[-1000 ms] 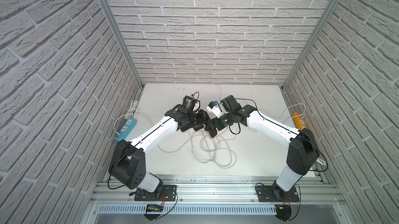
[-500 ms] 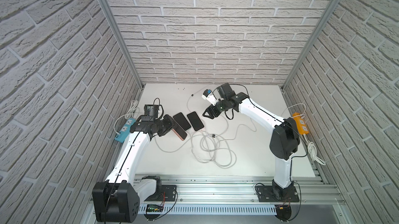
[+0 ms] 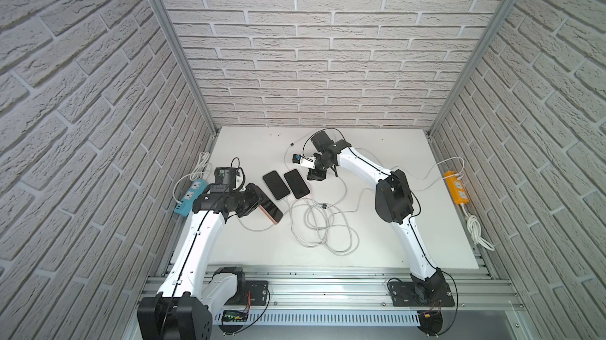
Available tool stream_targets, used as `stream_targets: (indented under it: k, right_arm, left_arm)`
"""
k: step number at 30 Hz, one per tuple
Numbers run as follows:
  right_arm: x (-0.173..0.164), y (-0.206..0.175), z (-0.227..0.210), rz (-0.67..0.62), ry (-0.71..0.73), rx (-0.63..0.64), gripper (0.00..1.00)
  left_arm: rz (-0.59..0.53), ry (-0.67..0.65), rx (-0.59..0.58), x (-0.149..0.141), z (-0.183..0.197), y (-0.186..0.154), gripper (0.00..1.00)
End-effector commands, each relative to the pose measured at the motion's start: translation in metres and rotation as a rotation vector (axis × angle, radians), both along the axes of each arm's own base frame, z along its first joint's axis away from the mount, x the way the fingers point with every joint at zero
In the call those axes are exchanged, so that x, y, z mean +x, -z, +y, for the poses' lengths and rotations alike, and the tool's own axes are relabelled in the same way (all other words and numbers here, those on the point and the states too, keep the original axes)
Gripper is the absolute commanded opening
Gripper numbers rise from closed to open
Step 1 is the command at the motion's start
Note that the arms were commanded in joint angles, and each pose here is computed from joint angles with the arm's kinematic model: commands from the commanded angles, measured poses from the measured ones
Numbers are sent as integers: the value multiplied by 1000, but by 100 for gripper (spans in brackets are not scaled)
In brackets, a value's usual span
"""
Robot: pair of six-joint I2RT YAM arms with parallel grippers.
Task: Plug the charging cable into the phone
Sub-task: Pick up the charging cable from the center of the board.
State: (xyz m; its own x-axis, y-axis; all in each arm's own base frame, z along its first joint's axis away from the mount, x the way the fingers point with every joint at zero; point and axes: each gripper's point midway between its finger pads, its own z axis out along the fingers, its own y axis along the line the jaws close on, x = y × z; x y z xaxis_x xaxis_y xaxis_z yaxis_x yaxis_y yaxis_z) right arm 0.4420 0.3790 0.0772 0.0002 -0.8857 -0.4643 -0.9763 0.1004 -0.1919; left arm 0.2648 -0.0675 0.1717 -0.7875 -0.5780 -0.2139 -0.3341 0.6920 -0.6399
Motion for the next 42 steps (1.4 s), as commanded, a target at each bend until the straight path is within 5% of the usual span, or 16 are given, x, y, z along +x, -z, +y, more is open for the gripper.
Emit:
stream_targets:
  k: [1,16,31,42]
  right_arm:
    - [9,10,-4,-61,-87,-49,55]
    - [35,46,-7,-39,-124,-1,45]
    - [6,81,-13,127,-177,6,23]
    - [3,89,-13,123,-196,-22,15]
  left_arm:
    - [-31,29,-30,-1,-5,-4,0]
    - [-9,58,-48,-4,-9,8,0]
    - [17,72,-56,3,-9,23,0]
    - [21,72,-56,1,-9,25,0]
